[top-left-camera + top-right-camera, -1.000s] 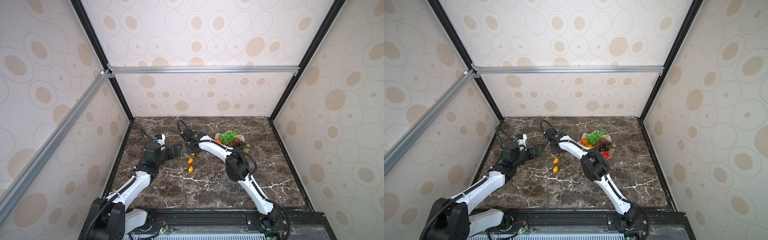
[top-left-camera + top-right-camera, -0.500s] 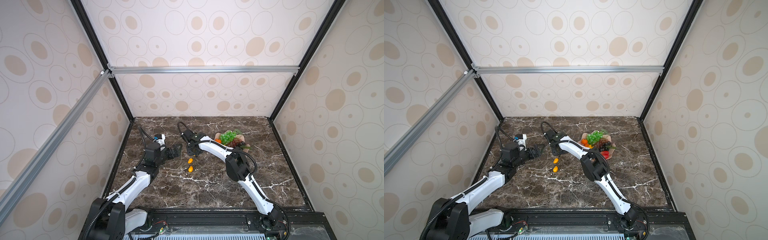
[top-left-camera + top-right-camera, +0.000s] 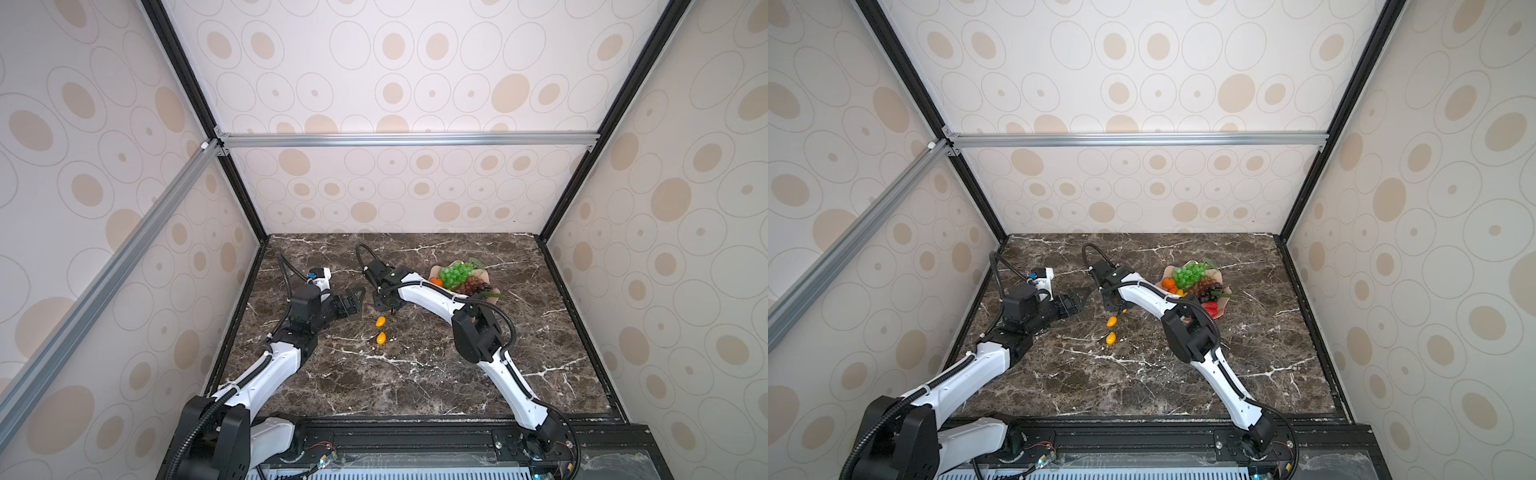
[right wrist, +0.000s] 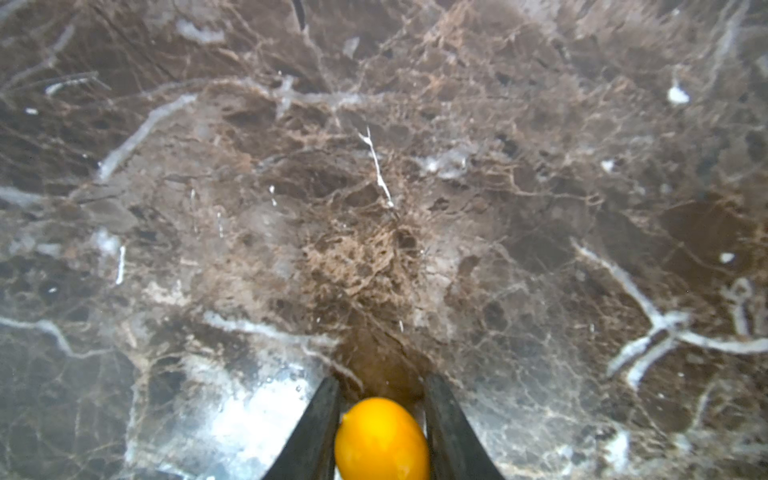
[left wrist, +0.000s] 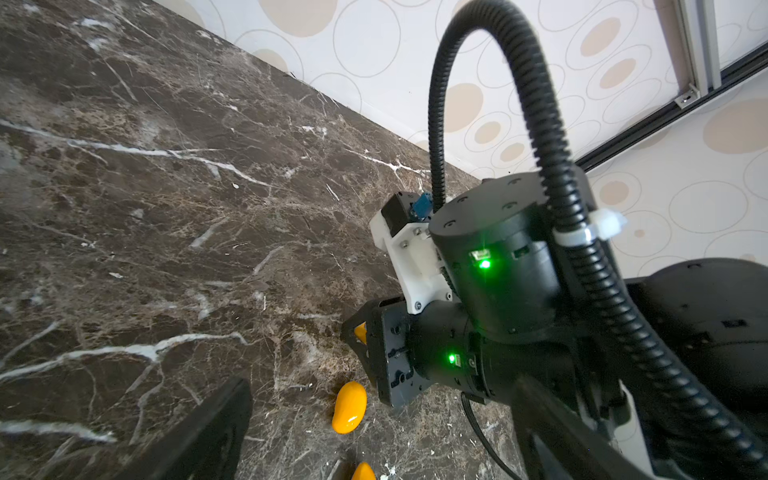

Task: Place and organize the fake fruits in the fruit bowl
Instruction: 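Lower the right gripper onto a small yellow oval fruit and close it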

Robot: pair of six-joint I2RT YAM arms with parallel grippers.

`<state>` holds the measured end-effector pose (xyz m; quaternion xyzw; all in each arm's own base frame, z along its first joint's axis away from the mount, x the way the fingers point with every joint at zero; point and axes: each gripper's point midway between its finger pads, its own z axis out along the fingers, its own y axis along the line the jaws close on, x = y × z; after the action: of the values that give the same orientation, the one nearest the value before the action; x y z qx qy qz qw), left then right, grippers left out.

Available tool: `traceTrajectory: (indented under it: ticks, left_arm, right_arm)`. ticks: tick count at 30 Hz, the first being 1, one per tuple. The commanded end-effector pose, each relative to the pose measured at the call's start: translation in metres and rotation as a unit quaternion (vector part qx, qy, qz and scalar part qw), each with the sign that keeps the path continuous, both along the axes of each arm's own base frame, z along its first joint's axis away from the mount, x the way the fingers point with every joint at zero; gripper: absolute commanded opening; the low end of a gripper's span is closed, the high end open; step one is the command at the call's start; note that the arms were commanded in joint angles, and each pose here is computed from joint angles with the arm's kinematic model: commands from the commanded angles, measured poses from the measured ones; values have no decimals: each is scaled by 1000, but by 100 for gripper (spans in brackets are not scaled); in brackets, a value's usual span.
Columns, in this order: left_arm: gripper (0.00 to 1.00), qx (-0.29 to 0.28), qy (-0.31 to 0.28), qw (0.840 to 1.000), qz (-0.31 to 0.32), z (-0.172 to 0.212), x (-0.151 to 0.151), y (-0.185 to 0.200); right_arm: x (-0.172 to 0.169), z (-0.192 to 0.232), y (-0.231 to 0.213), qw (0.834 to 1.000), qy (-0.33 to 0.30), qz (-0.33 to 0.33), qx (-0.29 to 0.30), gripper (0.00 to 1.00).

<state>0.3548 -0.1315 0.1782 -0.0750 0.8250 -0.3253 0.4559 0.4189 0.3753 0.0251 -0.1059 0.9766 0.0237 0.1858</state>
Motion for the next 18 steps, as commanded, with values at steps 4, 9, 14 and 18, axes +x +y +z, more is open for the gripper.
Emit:
traceTrajectory:
  ticks: [4, 9, 14, 18]
  left_arm:
    - [98, -10, -21, 1000, 4, 12, 1, 2]
    - [98, -12, -24, 1000, -4, 13, 1, 0]
    - [98, -20, -32, 999, -32, 19, 0, -13]
    - [98, -19, -40, 998, -54, 20, -2, -24]
  right_arm:
    - [-15, -6, -16, 999, 30, -7, -19, 32]
    - [-15, 3, -18, 1000, 22, -7, -12, 32]
    - [-14, 21, -19, 1000, 10, -8, 4, 32]
    - [-13, 39, -22, 1000, 0, -11, 22, 32]
